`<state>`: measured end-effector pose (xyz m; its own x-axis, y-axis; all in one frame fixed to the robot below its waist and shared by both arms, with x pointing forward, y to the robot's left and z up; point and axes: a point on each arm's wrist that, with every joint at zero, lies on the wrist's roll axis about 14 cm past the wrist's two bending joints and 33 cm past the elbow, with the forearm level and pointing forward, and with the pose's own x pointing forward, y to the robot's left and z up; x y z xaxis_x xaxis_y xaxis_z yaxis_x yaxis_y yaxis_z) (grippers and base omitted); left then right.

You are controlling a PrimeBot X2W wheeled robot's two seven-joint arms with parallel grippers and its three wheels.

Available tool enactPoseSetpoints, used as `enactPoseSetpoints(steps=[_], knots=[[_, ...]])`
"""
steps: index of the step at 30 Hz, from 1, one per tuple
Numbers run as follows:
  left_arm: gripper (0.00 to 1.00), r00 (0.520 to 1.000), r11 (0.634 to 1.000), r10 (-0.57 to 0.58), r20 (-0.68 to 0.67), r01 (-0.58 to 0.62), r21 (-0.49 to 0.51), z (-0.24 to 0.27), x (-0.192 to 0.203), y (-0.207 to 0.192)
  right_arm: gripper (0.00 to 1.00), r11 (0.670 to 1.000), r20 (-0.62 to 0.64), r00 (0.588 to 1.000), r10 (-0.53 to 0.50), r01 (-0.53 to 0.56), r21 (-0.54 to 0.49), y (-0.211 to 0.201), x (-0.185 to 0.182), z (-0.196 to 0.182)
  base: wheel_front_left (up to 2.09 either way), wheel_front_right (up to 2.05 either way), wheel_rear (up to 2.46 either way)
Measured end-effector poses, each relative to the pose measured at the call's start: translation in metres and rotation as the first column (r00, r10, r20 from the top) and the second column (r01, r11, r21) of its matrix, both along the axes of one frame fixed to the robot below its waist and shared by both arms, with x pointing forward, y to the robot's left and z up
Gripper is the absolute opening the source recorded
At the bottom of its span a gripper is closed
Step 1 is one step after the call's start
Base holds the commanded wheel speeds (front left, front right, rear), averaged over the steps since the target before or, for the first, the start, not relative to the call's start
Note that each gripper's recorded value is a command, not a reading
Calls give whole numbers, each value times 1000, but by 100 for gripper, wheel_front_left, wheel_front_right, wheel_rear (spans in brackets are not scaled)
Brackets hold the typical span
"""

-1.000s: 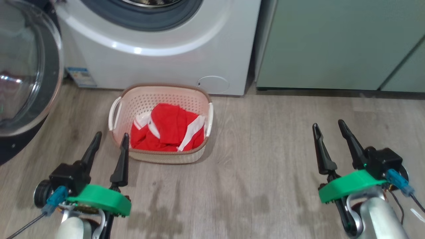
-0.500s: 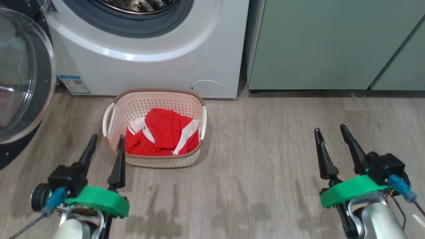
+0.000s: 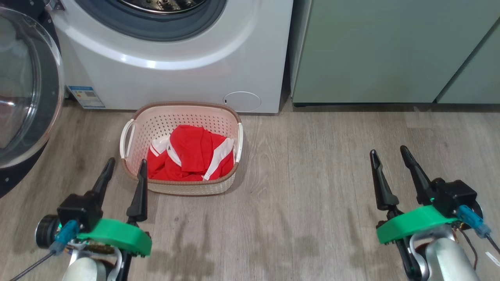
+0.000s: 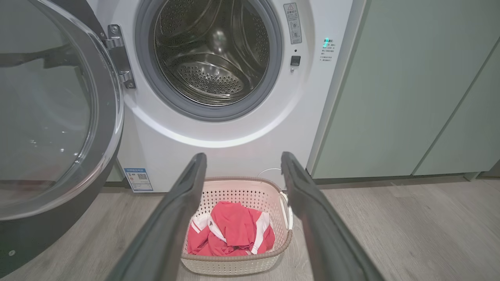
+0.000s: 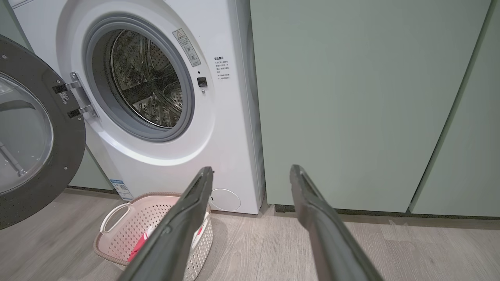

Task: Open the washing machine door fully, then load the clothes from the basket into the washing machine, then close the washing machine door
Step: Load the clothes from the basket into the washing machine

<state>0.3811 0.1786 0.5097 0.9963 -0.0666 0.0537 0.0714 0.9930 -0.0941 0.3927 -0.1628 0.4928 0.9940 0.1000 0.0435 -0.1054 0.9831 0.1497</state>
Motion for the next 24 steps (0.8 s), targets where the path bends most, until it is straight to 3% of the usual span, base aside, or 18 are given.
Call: enactPoseSetpoints(steps=[10, 24], knots=[[100, 1000, 1000, -18, -6, 18, 1, -3, 1, -5, 100, 1000, -9, 1000, -3, 3, 0, -1, 1, -3, 48, -48, 0], [100, 1000, 1000, -11, -3, 11, -7, -3, 2, -4, 100, 1000, -14, 1000, -5, 5, 0, -1, 2, -5, 184, -184, 0]])
